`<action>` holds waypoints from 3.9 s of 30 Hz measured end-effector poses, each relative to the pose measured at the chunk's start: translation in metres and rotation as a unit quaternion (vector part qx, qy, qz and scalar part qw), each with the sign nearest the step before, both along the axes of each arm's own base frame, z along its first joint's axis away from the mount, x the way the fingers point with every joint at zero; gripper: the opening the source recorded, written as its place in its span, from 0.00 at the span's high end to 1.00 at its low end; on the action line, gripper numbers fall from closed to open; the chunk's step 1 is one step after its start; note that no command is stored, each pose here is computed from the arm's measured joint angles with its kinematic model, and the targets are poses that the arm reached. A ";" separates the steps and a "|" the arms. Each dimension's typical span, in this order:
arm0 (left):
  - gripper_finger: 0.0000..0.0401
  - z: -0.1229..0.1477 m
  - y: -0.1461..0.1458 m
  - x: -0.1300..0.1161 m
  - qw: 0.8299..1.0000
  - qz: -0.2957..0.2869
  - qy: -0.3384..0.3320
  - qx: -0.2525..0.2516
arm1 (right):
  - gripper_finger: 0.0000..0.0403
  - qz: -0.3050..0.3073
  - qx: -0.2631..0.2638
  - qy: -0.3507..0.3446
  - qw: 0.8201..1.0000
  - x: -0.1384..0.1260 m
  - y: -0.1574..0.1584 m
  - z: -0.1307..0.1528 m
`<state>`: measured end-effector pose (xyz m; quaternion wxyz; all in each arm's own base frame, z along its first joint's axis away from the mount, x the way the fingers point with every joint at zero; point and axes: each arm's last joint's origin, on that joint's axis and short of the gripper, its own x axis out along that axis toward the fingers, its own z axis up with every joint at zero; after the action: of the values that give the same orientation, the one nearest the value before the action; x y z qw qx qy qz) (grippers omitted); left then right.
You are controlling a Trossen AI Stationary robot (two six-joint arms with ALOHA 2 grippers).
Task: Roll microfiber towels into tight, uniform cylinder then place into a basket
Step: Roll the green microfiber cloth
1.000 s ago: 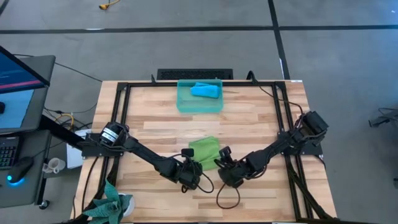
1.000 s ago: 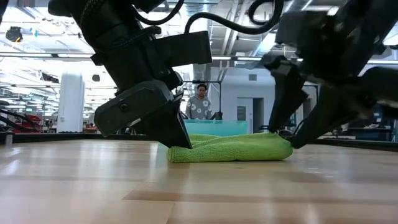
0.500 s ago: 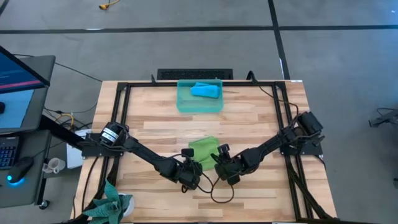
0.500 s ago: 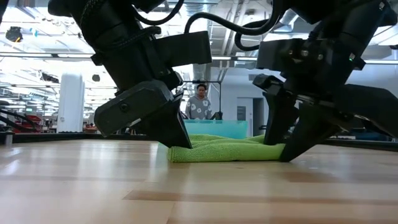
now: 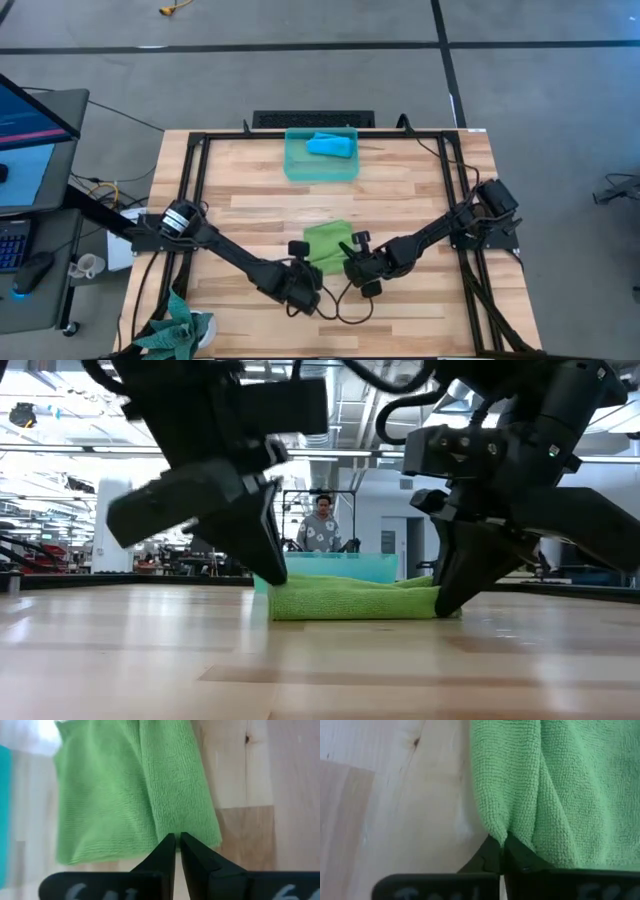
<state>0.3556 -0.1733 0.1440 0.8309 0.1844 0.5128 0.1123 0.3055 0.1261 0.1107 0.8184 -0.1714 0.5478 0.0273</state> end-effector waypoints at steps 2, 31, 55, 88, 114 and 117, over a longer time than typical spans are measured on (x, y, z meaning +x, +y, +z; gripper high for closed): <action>0.95 0.005 -0.006 -0.003 1.000 -0.004 0.000 0.020 | 0.98 -0.012 0.007 -0.001 1.000 0.000 0.000 0.000; 0.64 0.023 -0.038 -0.011 0.996 -0.008 -0.071 0.054 | 0.96 -0.046 0.044 -0.015 0.998 0.002 0.002 0.000; 0.54 -0.025 -0.005 0.005 0.999 -0.021 -0.034 0.024 | 0.95 -0.054 0.051 -0.017 0.997 0.002 0.002 0.000; 0.97 -0.020 0.017 0.017 0.989 0.076 0.032 -0.125 | 0.96 -0.014 0.097 0.005 0.995 -0.001 0.023 0.014; 0.97 0.004 0.045 0.030 0.869 0.237 0.081 -0.427 | 0.95 -0.025 0.265 0.054 0.962 0.001 0.067 0.040; 0.97 0.004 0.052 0.032 0.860 0.240 0.088 -0.442 | 0.95 -0.028 0.267 0.055 0.962 0.002 0.066 0.040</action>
<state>0.3874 -0.1215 0.1478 0.7238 -0.3221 0.6079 0.0525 0.3074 0.1917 0.1508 0.8034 0.0702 0.5695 0.1590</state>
